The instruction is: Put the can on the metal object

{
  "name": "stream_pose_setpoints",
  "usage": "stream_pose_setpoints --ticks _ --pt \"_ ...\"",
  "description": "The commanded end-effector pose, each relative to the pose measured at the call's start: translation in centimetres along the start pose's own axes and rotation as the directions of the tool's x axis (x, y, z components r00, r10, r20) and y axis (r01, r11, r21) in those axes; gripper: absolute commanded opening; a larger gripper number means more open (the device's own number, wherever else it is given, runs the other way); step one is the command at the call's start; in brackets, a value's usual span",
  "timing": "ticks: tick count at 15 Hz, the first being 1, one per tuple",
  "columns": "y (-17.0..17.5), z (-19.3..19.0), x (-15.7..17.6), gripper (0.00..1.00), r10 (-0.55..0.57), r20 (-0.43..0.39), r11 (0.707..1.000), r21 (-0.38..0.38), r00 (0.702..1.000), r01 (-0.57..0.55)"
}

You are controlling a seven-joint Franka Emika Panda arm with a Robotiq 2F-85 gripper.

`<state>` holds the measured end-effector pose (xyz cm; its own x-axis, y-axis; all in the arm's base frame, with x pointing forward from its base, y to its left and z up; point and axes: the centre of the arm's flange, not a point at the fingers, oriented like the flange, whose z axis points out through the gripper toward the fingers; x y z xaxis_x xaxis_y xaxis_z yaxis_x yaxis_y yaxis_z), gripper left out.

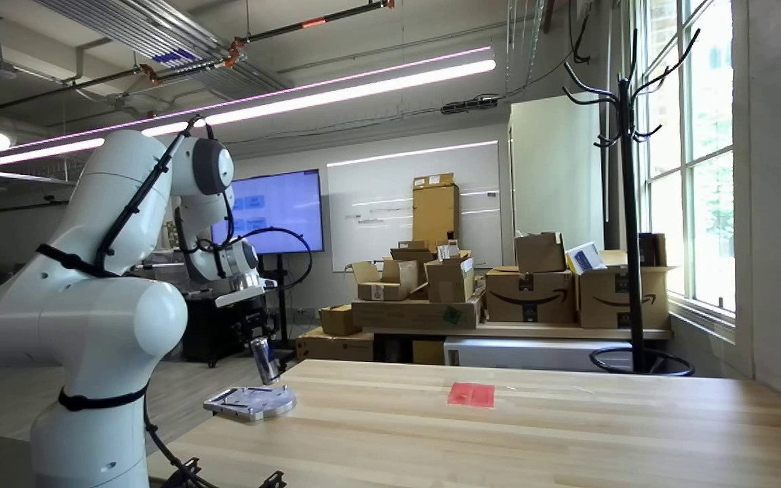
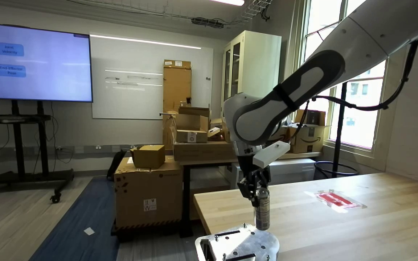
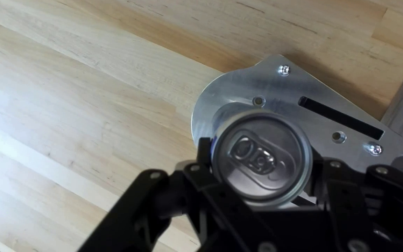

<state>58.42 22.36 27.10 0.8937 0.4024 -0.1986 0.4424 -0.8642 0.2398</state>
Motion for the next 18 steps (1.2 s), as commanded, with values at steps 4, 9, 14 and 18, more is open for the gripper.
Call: stream_pose_setpoints --ticks 4,9,14,18 --pt "-0.2 -0.3 2.8 0.33 -0.033 0.027 0.996 0.08 0.999 0.03" --pt "-1.0 0.6 3.0 0.33 -0.063 0.032 0.987 0.151 0.997 0.058" --pt "-1.5 2.1 3.6 0.33 -0.077 0.033 0.979 0.193 0.996 0.069" --pt "-1.3 2.7 4.6 0.33 -0.078 0.022 0.977 0.202 0.997 0.072"
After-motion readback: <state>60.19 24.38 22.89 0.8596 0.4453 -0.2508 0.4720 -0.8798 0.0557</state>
